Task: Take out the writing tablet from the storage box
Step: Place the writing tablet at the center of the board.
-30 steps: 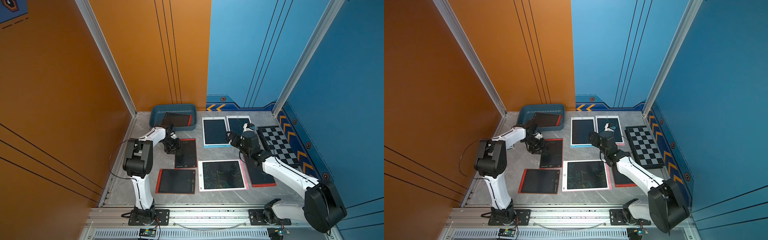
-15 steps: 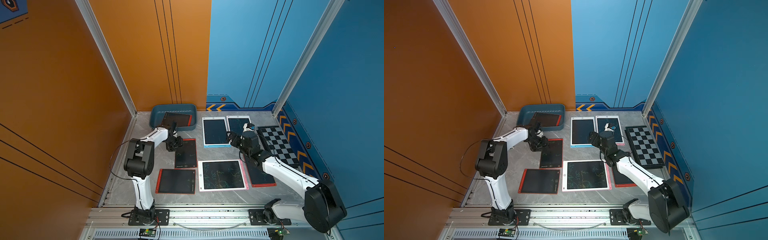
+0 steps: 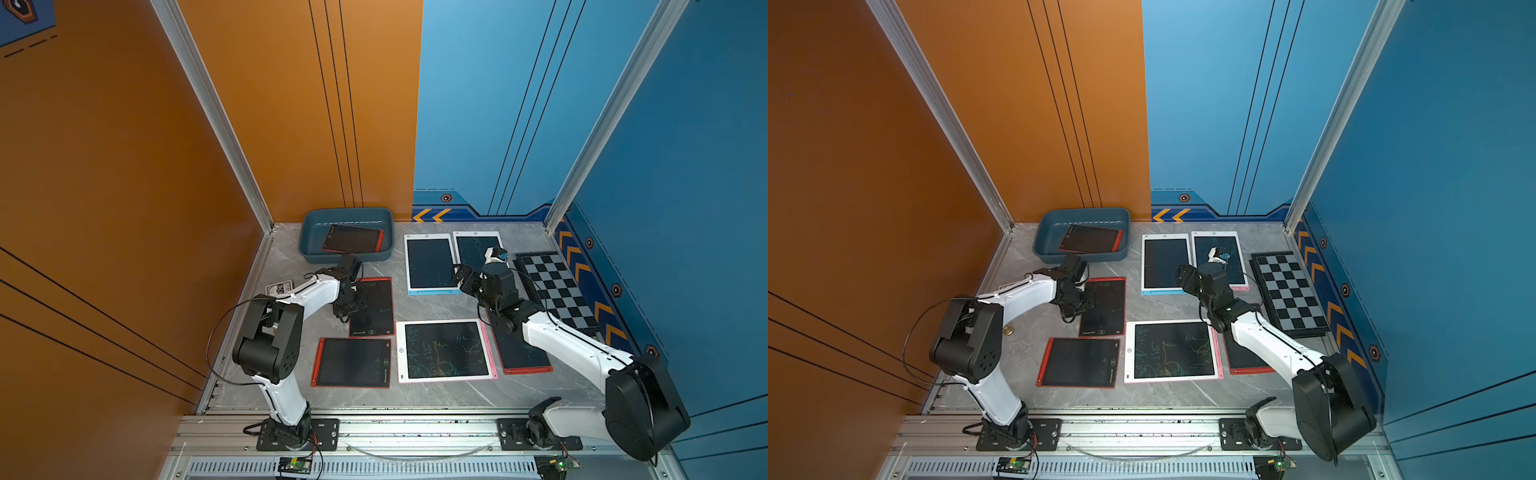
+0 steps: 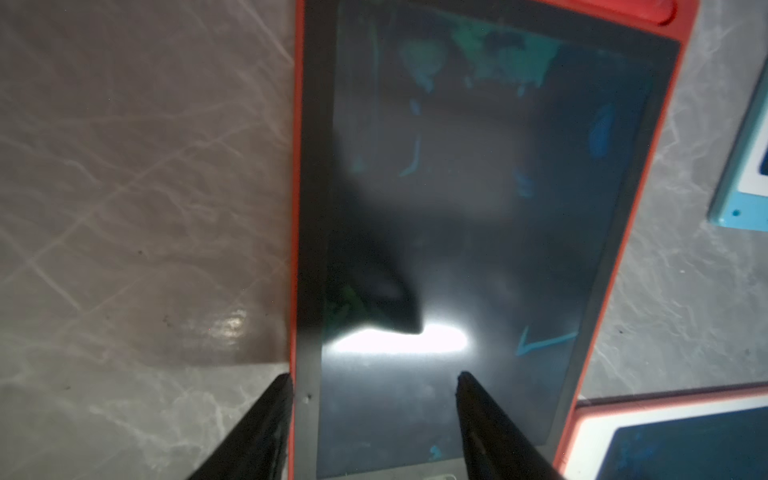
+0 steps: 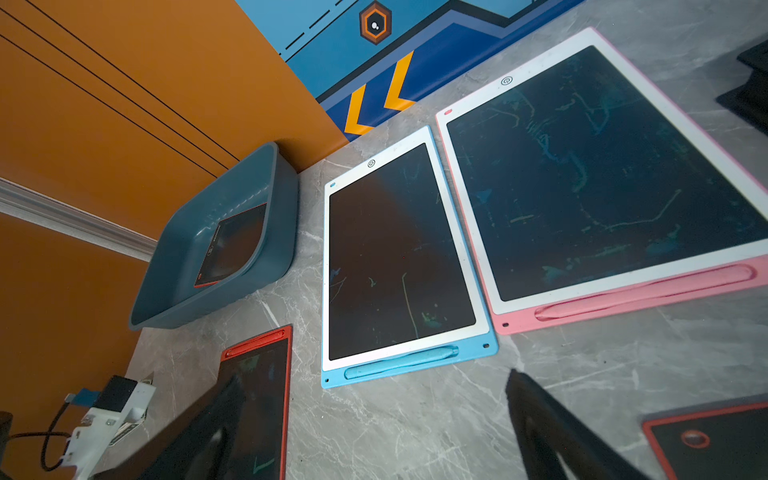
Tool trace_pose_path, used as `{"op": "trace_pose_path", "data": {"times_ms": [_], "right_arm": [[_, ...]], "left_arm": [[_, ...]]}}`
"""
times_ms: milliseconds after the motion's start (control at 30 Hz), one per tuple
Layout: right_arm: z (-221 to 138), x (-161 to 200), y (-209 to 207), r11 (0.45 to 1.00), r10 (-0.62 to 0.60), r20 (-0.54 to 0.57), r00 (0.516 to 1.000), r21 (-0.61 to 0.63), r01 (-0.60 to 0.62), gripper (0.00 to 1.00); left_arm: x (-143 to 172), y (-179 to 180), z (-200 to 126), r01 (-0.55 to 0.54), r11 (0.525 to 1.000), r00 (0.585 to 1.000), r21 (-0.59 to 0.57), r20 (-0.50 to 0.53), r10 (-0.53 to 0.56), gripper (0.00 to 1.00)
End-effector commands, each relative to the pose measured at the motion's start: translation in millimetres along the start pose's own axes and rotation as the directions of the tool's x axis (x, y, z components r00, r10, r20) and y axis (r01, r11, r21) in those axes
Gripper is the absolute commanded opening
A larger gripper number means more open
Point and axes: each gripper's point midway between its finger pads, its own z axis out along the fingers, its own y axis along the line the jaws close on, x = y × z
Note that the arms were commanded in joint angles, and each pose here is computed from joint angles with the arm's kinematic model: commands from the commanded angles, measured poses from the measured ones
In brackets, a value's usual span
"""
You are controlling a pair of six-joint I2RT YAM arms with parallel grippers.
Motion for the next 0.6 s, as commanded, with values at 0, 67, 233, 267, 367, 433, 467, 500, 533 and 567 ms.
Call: {"op": "trace_pose_path", "data": {"times_ms": [0,67,233,267,367,433,467,500,533,567], "right_arm": [[2,-2,5,1.0,-0.015,-0.003,1.0,-0.009,0.015,1.0],[2,-2,5,1.0,-0.016,-0.004,1.0,-0.008,0.016,1.0],[3,-2,5,1.0,-0.018,-0.007,1.0,-0.004,0.018,1.0],[3,-2,6,1.0,-0.018,-0.008,1.0,-0.005,0.017,1.0],[3,-2,5,1.0,-0.021,-0.008,1.0,-0.002,0.021,1.0],[3,-2,5,1.0,-0.023,-0.011,1.0,0.001,0.023,1.0],[3,-2,5,1.0,-0.024,-0.01,1.0,0.002,0.024,1.0],[3,-1,4,1.0,-0.023,-0.011,1.0,0.005,0.023,1.0],[3,-1,4,1.0,-0.025,-0.012,1.0,0.004,0.025,1.0],[3,-1,4,1.0,-0.025,-0.012,1.0,0.006,0.026,1.0]], "left_arm": [[-9,-2,-4,0.03,0.999,0.997,0.016,0.067,-0.031,0.65],[-9,-3,-2,0.034,0.999,0.997,0.027,0.068,-0.036,0.65],[-13,-15,3,0.039,0.998,0.997,0.057,0.069,-0.043,0.65],[-15,-17,3,0.032,0.998,0.997,0.06,0.071,-0.036,0.66],[-20,-22,5,0.026,0.998,0.997,0.06,0.075,-0.03,0.66],[-24,-23,4,0.023,0.998,0.996,0.059,0.085,-0.028,0.66],[-25,-23,3,0.022,0.998,0.996,0.058,0.091,-0.027,0.66],[-27,-24,1,0.019,0.998,0.995,0.058,0.098,-0.025,0.66],[-28,-24,-1,0.02,0.998,0.994,0.059,0.103,-0.026,0.66],[-29,-24,-3,0.022,0.998,0.994,0.062,0.107,-0.028,0.66]]}}
